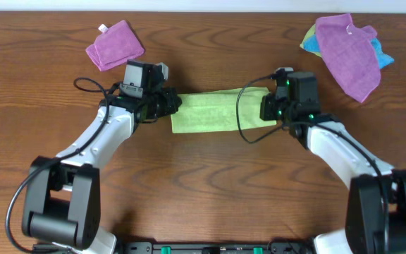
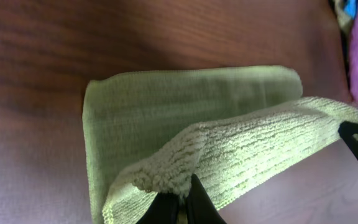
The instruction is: Fold the cloth
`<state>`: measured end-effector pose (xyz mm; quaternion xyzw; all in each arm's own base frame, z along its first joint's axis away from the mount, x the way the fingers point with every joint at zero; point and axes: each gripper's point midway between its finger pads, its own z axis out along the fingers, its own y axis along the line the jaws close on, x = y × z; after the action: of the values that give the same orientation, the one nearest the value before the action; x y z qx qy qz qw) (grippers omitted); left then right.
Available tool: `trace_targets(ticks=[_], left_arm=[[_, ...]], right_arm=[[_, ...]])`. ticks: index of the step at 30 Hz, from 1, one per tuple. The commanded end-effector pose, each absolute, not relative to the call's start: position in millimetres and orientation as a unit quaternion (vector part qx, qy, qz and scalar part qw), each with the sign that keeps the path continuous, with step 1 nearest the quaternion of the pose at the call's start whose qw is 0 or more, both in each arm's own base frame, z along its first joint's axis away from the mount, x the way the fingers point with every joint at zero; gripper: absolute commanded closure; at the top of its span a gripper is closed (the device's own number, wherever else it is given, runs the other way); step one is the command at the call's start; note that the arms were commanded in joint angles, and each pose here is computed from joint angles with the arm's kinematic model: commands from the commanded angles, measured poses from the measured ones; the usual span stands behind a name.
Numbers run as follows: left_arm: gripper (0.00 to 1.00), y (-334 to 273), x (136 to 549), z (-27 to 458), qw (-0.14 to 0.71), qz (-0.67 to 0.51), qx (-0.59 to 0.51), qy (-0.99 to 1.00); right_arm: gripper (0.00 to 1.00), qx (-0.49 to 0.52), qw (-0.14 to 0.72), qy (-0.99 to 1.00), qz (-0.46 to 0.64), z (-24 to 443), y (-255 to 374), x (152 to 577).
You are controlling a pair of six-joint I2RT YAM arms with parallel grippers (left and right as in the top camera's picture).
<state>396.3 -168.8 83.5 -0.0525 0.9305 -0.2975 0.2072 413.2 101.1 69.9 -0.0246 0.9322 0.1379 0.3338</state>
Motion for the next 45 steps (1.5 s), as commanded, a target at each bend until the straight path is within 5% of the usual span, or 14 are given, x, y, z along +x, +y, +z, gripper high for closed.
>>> trace_targets(ticks=[1,19,20,21,23,27,30,34,40,42,45], left_arm=[[0.94,-159.9,403.9,63.1,0.202,-0.274,-0.080,0.937],[0.94,-149.7,416.8,28.2,0.207,-0.236,-0.094,0.945],[0.94,-149.6,416.9,28.3,0.207,-0.236,-0.094,0.945],[0.92,-149.6,416.8,28.2,0.207,-0.236,-0.094,0.945],[0.84,-149.1,417.3,28.1,0.208,-0.235,-0.094,0.945],[0.59,-145.4,419.2,27.5,0.213,-0.225,-0.098,0.946],[0.36,-143.9,421.3,28.6,0.217,-0.225,-0.099,0.945],[0.25,-139.1,425.4,31.2,0.221,-0.228,-0.105,0.942],[0.32,-144.9,436.2,56.5,0.225,-0.282,-0.097,0.928],[0.48,-147.3,438.9,67.6,0.228,-0.299,-0.092,0.922],[0.94,-159.7,438.0,86.6,0.225,-0.340,-0.074,0.910]], right_arm=[[0.99,-0.007,0.339,0.934,0.113,68.4,91.3,430.7],[0.99,-0.019,0.300,0.951,0.072,30.1,83.2,430.5],[0.93,-0.018,0.300,0.951,0.072,30.0,83.0,430.4],[0.78,-0.019,0.300,0.951,0.071,30.1,83.1,430.5],[0.57,-0.018,0.301,0.951,0.072,30.3,83.0,430.8],[0.36,-0.018,0.300,0.951,0.071,30.3,82.9,430.4],[0.32,-0.018,0.299,0.951,0.071,31.7,82.7,429.2],[0.31,-0.018,0.300,0.951,0.072,39.7,82.3,426.6],[0.23,0.013,0.306,0.948,0.086,70.2,81.0,415.3],[0.19,0.032,0.305,0.947,0.095,81.9,80.7,409.2],[0.14,0.060,0.304,0.945,0.107,100.9,79.6,397.0]])
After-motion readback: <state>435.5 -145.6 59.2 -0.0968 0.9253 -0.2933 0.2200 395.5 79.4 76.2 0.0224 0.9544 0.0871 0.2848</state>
